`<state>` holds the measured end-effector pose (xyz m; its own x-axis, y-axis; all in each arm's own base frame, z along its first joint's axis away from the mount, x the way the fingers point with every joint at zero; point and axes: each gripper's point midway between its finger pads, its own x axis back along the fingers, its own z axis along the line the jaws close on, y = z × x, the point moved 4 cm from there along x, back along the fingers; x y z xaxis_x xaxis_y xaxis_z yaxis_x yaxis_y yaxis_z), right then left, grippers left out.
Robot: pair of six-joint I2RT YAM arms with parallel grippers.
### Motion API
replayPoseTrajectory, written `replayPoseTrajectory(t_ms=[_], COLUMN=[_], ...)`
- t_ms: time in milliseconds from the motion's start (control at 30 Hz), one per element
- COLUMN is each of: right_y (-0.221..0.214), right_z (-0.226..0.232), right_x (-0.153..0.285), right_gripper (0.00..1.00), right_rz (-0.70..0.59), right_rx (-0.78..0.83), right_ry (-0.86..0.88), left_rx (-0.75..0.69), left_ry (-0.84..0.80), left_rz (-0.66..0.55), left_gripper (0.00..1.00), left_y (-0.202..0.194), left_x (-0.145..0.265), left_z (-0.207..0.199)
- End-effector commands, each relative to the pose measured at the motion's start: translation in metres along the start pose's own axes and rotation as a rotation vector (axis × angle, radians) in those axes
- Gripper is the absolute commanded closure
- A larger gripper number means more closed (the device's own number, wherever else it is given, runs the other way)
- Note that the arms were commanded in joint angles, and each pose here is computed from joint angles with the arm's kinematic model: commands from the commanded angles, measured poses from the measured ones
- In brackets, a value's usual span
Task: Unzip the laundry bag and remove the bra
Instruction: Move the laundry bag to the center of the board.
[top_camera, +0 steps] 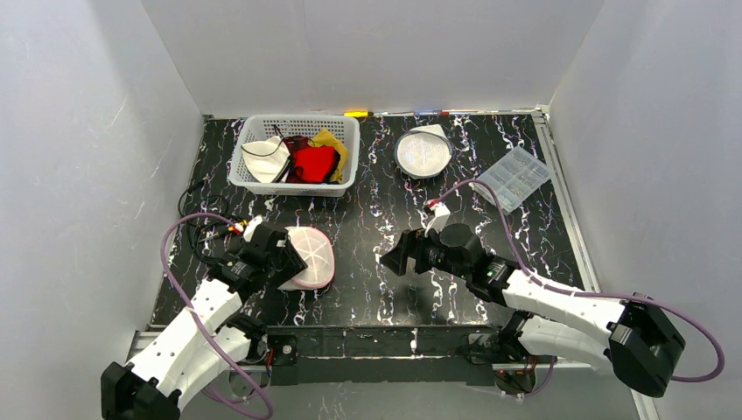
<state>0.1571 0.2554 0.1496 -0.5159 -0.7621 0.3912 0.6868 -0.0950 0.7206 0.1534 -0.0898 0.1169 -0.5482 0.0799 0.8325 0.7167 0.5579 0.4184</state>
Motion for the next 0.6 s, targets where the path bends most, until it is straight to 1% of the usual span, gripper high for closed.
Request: replayPoseTrajectory(t_ms=[0,133,167,267,400,567], right_y=[0.007,0.013,0.016,0.024,0.030,0.036], right_z=[0.001,0.002,0.003,0.006,0.015,0.026], right_x=[0.002,0.007,0.009,0.016,0.024,0.029], right_gripper=[0.01,0.01,0.01,0.01,0.01,0.01], right_rz=[-0.060,-0.120,-0.139,-0.180,-0.196,-0.215], right_rx=[-0.020,-0.056,-0.060,-0.062,-0.057,-0.118], right_ry=[-0.003,0.004,0.007,0.015,0.054,0.107], left_rx=[0.005,-0.008,-0.008,0.007,0.063,0.140], left_ry=[-0.062,-0.108,-0.128,-0.201,-0.352,-0.514], left_rz=[0.013,0.014,0.014,0.029,0.056,0.047], left_gripper=[0.60,0.93,1.00,1.00,1.00,1.00], left_y=[-0.002,-0.001,-0.001,-0.002,-0.004,0.000], left_x=[-0.004,0.000,0.002,0.010,0.027,0.050], left_z=[-0.008,-0.015,-0.017,-0.027,-0.047,-0.071])
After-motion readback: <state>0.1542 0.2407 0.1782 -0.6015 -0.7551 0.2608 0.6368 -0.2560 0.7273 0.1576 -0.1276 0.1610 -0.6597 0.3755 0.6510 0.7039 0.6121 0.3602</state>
